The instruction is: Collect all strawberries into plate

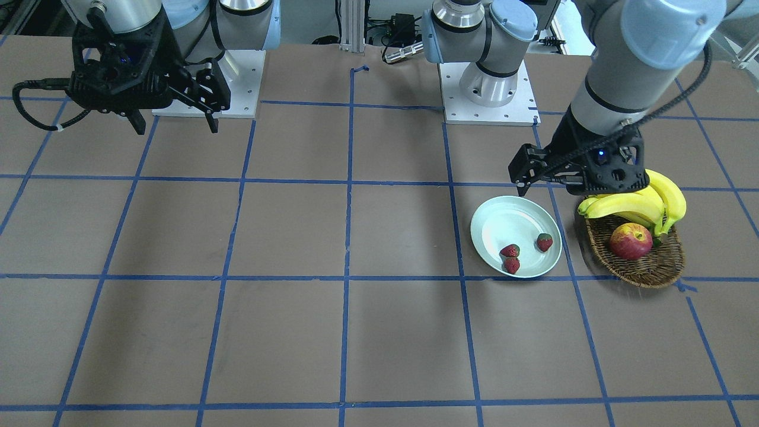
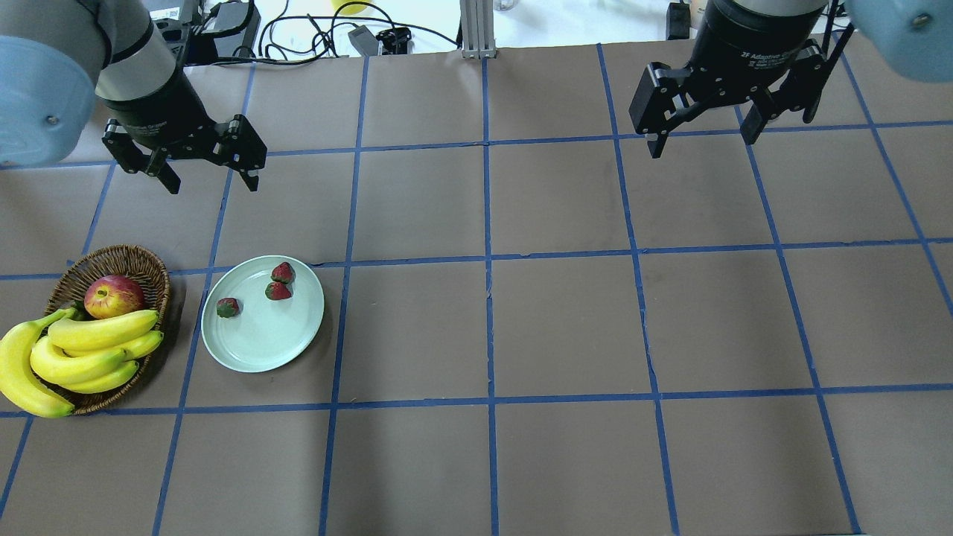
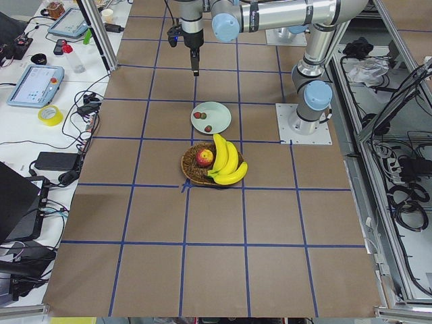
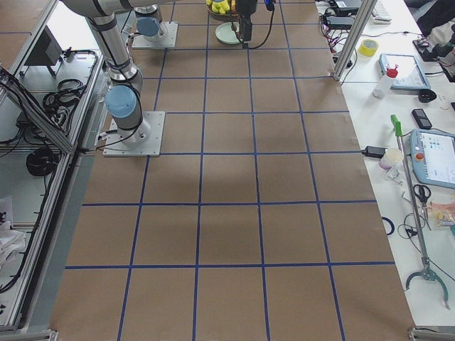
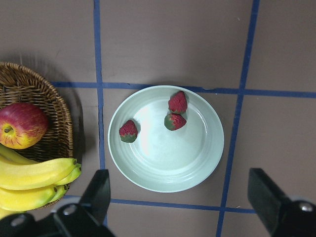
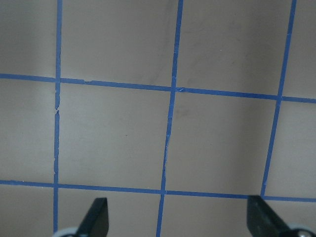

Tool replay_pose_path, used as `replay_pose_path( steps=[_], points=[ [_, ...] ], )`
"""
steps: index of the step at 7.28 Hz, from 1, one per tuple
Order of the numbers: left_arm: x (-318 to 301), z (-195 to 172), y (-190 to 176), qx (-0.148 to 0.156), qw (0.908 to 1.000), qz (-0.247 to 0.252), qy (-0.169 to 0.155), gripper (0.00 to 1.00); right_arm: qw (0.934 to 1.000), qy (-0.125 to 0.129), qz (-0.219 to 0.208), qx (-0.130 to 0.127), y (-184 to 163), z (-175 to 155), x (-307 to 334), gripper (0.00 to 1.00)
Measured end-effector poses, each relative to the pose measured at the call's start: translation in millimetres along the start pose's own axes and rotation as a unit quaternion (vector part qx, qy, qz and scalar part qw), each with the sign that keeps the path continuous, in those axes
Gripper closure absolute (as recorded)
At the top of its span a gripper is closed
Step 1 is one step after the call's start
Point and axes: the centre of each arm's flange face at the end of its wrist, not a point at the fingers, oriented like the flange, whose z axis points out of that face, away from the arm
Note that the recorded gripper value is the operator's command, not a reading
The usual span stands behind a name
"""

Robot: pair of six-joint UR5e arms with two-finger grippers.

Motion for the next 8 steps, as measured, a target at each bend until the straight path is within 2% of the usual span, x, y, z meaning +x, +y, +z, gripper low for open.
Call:
replay_pose_path(
  steps=[2,5,8],
  points=[
    [26.5,-33.2,19.7,0.026,0.9996,0.006,0.010,0.00,1.0000,0.002,-0.005,0.000,0.7,0.3,-5.0,0.00],
    [36.4,-58.7,46.2,0.024,0.9986,0.010,0.046,0.00,1.0000,0.003,-0.007,-0.001,0.6,1.0,-6.5,0.00],
    [36.4,-64.9,54.8,0.026,0.9983,0.010,0.050,0.00,1.0000,0.004,-0.007,-0.001,0.4,1.3,-6.3,0.00]
  ],
)
